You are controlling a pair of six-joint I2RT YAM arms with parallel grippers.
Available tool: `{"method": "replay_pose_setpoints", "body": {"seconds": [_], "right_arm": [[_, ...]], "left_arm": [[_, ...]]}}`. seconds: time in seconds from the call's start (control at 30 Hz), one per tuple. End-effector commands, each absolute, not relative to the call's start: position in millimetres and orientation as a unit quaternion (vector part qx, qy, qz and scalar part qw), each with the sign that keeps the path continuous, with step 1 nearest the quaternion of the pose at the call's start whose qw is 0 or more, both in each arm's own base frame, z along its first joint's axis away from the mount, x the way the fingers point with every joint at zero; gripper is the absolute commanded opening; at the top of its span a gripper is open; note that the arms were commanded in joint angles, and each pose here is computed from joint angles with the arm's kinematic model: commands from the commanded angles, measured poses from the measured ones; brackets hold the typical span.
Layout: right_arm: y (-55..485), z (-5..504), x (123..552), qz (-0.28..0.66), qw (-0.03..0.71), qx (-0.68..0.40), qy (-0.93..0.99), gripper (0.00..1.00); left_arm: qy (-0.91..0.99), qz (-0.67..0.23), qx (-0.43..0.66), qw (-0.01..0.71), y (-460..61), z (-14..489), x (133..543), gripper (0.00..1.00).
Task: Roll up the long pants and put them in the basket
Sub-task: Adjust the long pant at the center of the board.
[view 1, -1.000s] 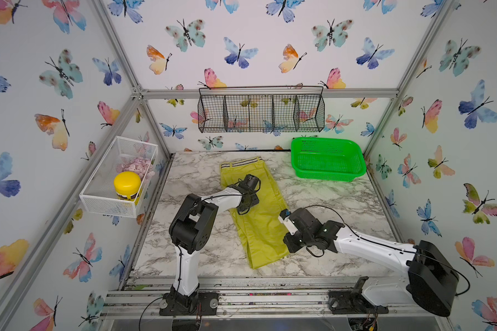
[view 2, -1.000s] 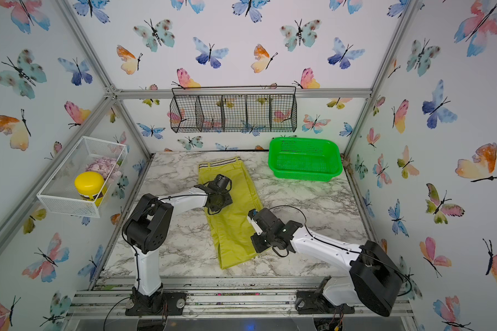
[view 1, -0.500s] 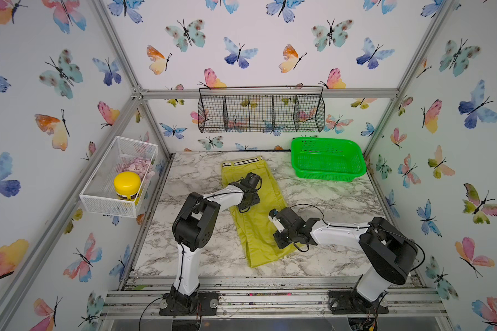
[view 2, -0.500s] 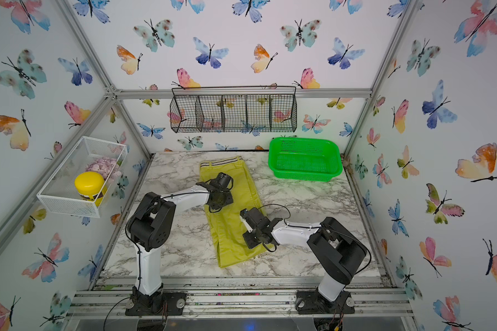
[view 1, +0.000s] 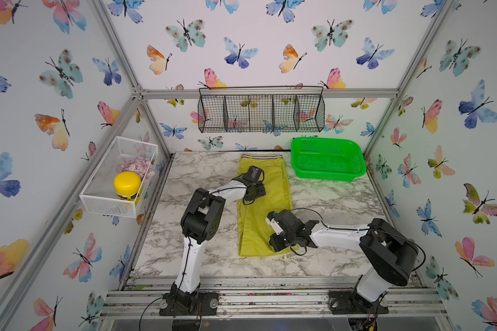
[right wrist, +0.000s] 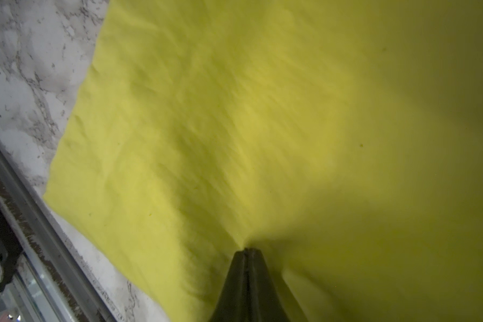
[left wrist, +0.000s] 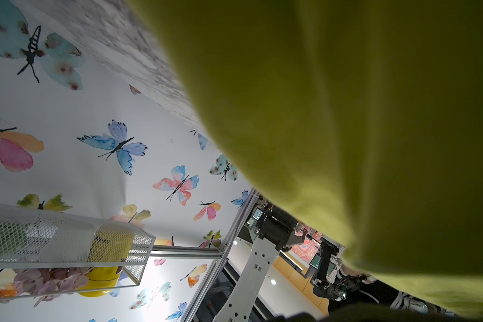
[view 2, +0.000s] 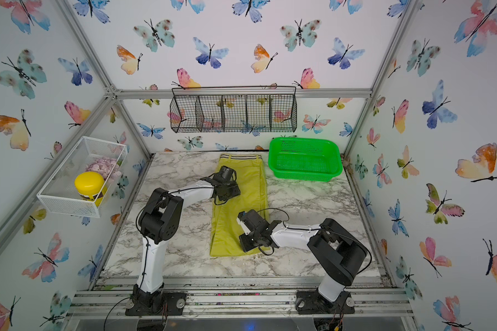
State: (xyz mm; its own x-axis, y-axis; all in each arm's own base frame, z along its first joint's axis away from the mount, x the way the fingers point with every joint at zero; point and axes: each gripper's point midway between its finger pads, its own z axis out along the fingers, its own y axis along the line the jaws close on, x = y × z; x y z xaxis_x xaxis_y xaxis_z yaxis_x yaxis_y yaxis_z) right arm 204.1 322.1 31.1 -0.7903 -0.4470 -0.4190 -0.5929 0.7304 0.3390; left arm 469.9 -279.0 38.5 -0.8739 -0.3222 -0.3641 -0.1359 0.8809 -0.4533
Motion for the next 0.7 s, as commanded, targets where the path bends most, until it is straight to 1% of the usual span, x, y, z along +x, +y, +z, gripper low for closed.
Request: {"method": "replay_pose_setpoints", "body": {"seconds": [0.0, 0.03, 0.07, 0.1, 0.13, 0.17, 0.27, 0.3, 0.37, 0.5, 0.57, 0.67], "right_arm": [[328.8, 70.1, 207.9, 0.227, 0.184, -0.333, 0.896, 0.19], [330.3, 83.8, 210.5, 0.221, 0.200, -0.354, 0.887, 0.32], [329.6, 94.8, 212.2, 0.210, 0.211, -0.374, 0.878, 0.49], [330.0, 102.6, 211.0, 0.203, 0.215, -0.398, 0.868, 0.56], [326.2, 106.7, 209.2, 0.186, 0.212, -0.421, 0.862, 0.62], [321.9, 107.2, 207.3, 0.167, 0.206, -0.444, 0.856, 0.65], [303.9, 98.3, 197.6, 0.104, 0.173, -0.503, 0.840, 0.68], [298.8, 95.8, 195.6, 0.081, 0.175, -0.517, 0.834, 0.68], [295.3, 97.5, 190.1, 0.043, 0.200, -0.544, 0.814, 0.70], [297.4, 104.6, 181.2, -0.014, 0.255, -0.591, 0.765, 0.71], [296.4, 102.9, 176.8, -0.044, 0.272, -0.612, 0.741, 0.70], [302.4, 98.2, 167.2, -0.063, 0.285, -0.634, 0.717, 0.68]], "left_arm": [[0.949, -0.228, -0.117, 0.184, -275.4, 35.6, 450.2, 0.43], [0.944, -0.235, -0.116, 0.199, -273.6, 53.6, 450.4, 0.44], [0.940, -0.242, -0.114, 0.213, -271.9, 72.1, 449.5, 0.44], [0.937, -0.245, -0.115, 0.221, -270.0, 83.8, 446.8, 0.45], [0.930, -0.254, -0.113, 0.241, -266.0, 109.2, 443.5, 0.45], [0.926, -0.257, -0.115, 0.251, -261.7, 122.2, 437.8, 0.46], [0.917, -0.262, -0.127, 0.274, -245.0, 149.3, 418.1, 0.48], [0.916, -0.258, -0.134, 0.278, -238.7, 152.2, 411.8, 0.48], [0.913, -0.258, -0.150, 0.278, -225.5, 153.5, 396.4, 0.49], [0.908, -0.269, -0.178, 0.267, -209.2, 145.4, 371.9, 0.51], [0.906, -0.279, -0.194, 0.253, -204.8, 136.6, 360.4, 0.51], [0.900, -0.295, -0.221, 0.231, -202.8, 125.2, 346.0, 0.51]]}}
